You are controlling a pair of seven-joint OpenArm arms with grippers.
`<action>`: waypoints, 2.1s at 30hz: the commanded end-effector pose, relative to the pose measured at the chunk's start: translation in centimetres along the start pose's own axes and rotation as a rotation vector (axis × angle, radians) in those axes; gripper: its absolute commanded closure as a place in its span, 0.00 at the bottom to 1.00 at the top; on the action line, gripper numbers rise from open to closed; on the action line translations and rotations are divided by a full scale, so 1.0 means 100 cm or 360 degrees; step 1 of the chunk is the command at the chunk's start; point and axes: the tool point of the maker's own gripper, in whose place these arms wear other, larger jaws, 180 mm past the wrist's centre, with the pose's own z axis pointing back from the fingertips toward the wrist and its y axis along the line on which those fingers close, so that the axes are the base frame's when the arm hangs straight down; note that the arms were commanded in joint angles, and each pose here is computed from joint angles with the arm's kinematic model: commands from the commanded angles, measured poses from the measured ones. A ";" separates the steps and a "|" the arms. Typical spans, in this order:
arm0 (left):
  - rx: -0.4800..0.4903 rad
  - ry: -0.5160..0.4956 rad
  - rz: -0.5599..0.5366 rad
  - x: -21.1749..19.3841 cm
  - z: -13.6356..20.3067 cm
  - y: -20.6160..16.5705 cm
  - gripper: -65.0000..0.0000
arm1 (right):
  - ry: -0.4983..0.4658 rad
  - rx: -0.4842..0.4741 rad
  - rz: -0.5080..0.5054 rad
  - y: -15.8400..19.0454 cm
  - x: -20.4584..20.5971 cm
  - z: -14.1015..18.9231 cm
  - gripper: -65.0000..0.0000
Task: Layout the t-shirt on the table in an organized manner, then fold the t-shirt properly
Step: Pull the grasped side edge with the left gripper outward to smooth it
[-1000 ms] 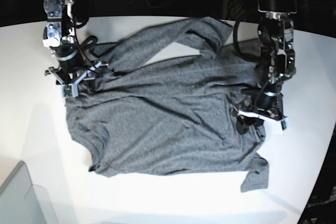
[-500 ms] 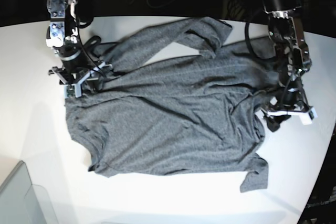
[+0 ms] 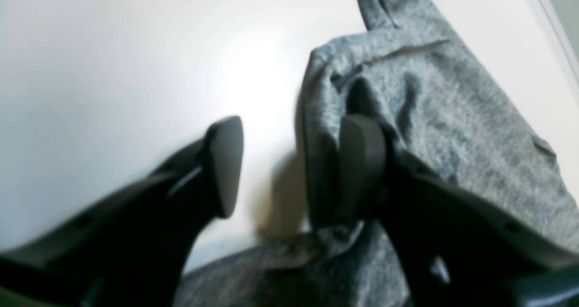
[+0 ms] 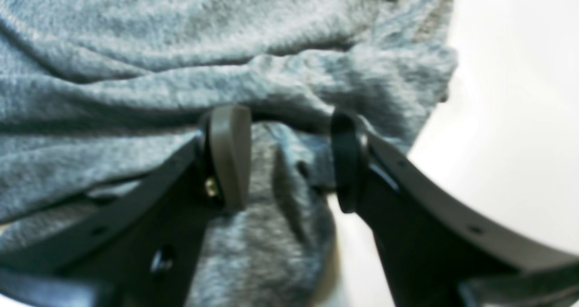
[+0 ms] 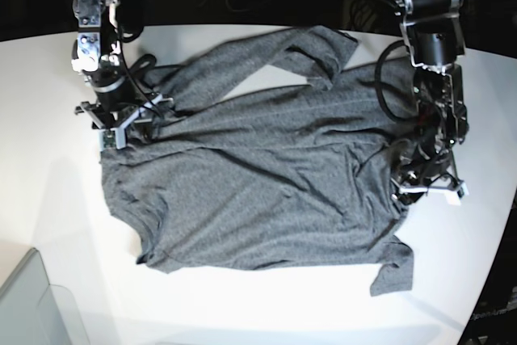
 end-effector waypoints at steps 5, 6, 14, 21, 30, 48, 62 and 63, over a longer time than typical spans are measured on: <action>-0.0029 0.0056 -0.0045 -0.003 -0.011 -0.015 0.49 | -0.0082 -0.0010 0.0012 -0.004 0.016 0.000 0.55; -0.0031 0.0069 -0.0058 -0.006 -0.012 -0.016 0.49 | -0.0082 -0.0010 0.0012 -0.004 0.016 0.000 0.55; -0.0029 0.0088 -0.0121 -0.008 -0.011 -0.012 0.71 | -0.0084 -0.0013 0.0013 -0.005 0.017 0.000 0.55; 0.0041 0.0052 -0.0176 0.011 -0.006 0.013 0.98 | -0.0084 -0.0017 0.0017 -0.006 0.017 0.000 0.55; 0.0028 -0.0172 -0.0311 0.095 -0.009 -0.007 1.00 | -0.0084 -0.0015 0.0017 -0.006 0.017 0.000 0.55; 0.0197 -0.0359 -0.1078 0.130 -0.019 -0.083 0.54 | -0.0072 -0.0010 0.0013 -0.004 0.013 0.001 0.55; 0.0111 -0.0220 -0.0954 0.077 0.029 -0.061 0.37 | -0.0086 -0.0008 0.0005 -0.003 0.017 0.000 0.55; 0.0108 -0.0193 -0.0905 0.068 0.038 -0.051 0.38 | -0.0086 -0.0008 0.0005 -0.003 0.017 0.000 0.55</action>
